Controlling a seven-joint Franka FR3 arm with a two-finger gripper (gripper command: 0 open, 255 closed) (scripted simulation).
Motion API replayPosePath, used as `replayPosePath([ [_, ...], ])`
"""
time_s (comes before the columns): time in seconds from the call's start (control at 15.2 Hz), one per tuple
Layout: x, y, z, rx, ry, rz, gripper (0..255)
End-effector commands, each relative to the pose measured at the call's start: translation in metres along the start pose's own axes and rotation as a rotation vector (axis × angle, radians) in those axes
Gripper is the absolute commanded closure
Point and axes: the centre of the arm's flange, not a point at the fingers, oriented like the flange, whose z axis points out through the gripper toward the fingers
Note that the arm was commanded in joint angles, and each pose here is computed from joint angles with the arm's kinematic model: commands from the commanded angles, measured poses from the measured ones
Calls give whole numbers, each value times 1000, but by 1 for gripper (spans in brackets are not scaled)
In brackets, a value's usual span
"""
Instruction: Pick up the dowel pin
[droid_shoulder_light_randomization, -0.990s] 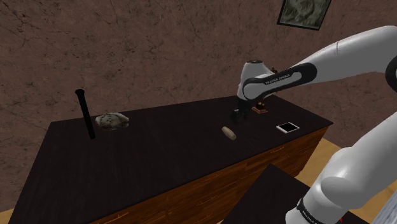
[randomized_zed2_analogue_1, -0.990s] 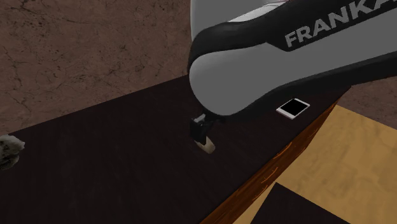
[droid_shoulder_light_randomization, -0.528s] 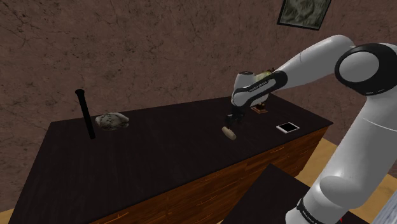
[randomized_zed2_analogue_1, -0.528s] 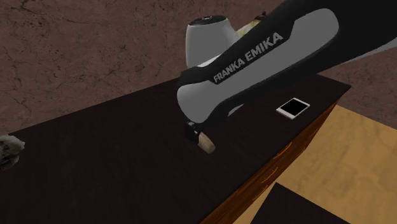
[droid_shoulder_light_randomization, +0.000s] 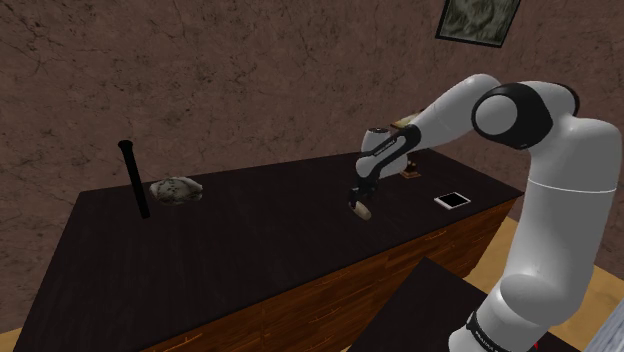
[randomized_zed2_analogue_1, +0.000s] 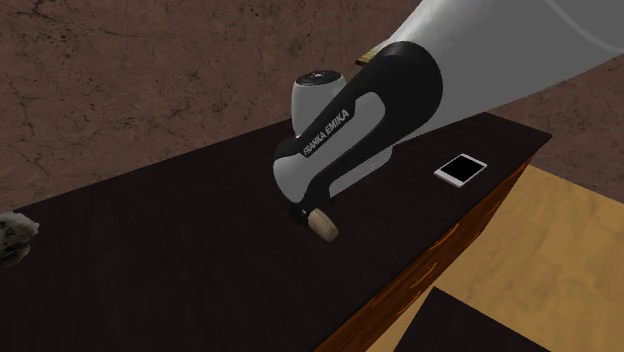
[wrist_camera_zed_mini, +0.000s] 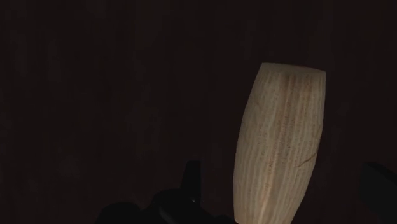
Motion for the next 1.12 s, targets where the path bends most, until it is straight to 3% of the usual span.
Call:
replayPosePath([
  [0.0,1,-1,11,0,1,1,0],
  [0.4,-1,-3,35,0,1,1,0],
  [0.46,0,-3,35,0,1,1,255],
  [1.06,-1,-3,35,0,1,1,255],
])
